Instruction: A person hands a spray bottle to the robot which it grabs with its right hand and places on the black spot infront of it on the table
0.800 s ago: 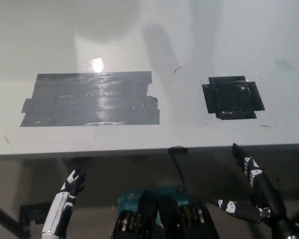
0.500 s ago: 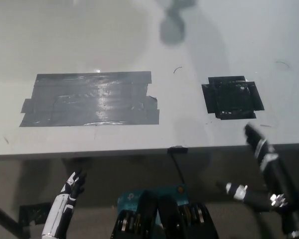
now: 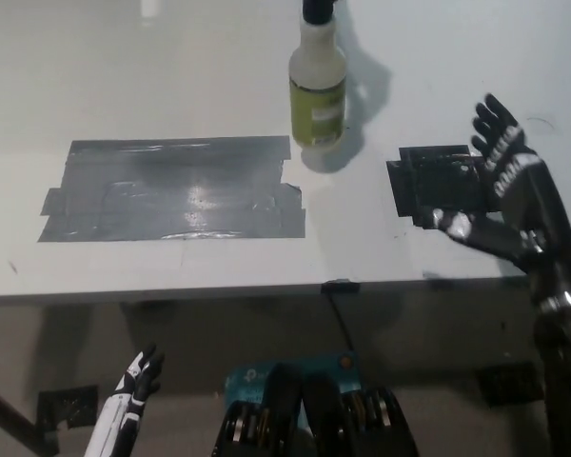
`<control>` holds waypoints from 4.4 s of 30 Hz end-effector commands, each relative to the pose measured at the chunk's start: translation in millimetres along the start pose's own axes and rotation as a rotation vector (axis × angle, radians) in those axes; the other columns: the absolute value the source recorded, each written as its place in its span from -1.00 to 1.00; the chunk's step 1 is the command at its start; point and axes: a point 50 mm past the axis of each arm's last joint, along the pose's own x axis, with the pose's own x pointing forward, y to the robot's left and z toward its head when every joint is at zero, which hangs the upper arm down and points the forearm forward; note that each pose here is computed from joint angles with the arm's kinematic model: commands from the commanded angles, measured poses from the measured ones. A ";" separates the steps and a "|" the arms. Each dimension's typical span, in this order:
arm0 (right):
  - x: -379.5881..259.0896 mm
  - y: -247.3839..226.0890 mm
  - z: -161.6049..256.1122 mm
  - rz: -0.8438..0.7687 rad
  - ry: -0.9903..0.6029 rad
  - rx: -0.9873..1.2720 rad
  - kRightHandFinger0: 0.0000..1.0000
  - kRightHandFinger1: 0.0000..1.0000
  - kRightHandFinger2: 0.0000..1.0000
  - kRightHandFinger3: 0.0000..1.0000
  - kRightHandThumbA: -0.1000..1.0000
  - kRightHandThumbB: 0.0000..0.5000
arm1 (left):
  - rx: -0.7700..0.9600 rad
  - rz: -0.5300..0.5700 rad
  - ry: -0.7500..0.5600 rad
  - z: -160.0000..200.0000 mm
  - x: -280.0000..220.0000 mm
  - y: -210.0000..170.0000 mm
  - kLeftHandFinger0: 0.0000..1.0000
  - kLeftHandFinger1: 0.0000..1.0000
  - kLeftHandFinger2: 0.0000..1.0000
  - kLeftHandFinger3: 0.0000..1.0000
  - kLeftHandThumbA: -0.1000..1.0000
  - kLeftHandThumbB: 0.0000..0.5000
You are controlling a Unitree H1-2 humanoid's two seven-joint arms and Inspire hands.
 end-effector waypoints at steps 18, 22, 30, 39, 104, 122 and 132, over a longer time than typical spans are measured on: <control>143.3 40.1 -15.7 0.028 0.149 0.022 1.00 1.00 1.00 1.00 1.00 0.79 | -0.008 -0.007 -0.061 14.2 3.3 -3.1 1.00 1.00 1.00 1.00 1.00 -0.43; 162.2 55.0 -2.6 0.033 0.142 0.051 1.00 1.00 1.00 1.00 1.00 0.92 | -0.006 -0.005 -0.063 16.0 4.4 -2.4 1.00 1.00 1.00 1.00 1.00 -0.45; 184.1 72.7 17.8 0.063 0.129 -0.008 1.00 1.00 1.00 1.00 1.00 0.78 | -0.008 -0.006 -0.078 16.0 4.3 -1.9 1.00 1.00 1.00 1.00 0.99 -0.45; 194.1 82.8 21.1 0.076 0.149 -0.054 1.00 1.00 1.00 1.00 1.00 0.91 | -0.007 -0.010 -0.062 18.3 3.8 -2.0 1.00 1.00 1.00 1.00 1.00 -0.43; 134.8 -38.1 0.9 -0.389 -0.134 -0.149 -0.94 -0.61 -0.13 -0.35 0.42 0.68 | -0.031 0.013 -0.099 15.6 10.9 1.6 1.00 1.00 1.00 1.00 1.00 -0.73; 115.0 28.6 -56.7 -0.492 -0.086 -0.129 -1.00 -0.82 -0.41 -0.70 0.45 0.51 | -0.042 0.008 -0.102 18.5 12.6 -0.9 1.00 1.00 1.00 1.00 1.00 -0.80; 105.6 24.9 -68.9 -0.460 -0.104 -0.252 -0.98 -0.78 -0.41 -0.75 0.43 0.61 | -0.046 0.004 -0.111 18.6 13.7 1.6 1.00 1.00 1.00 1.00 1.00 -0.94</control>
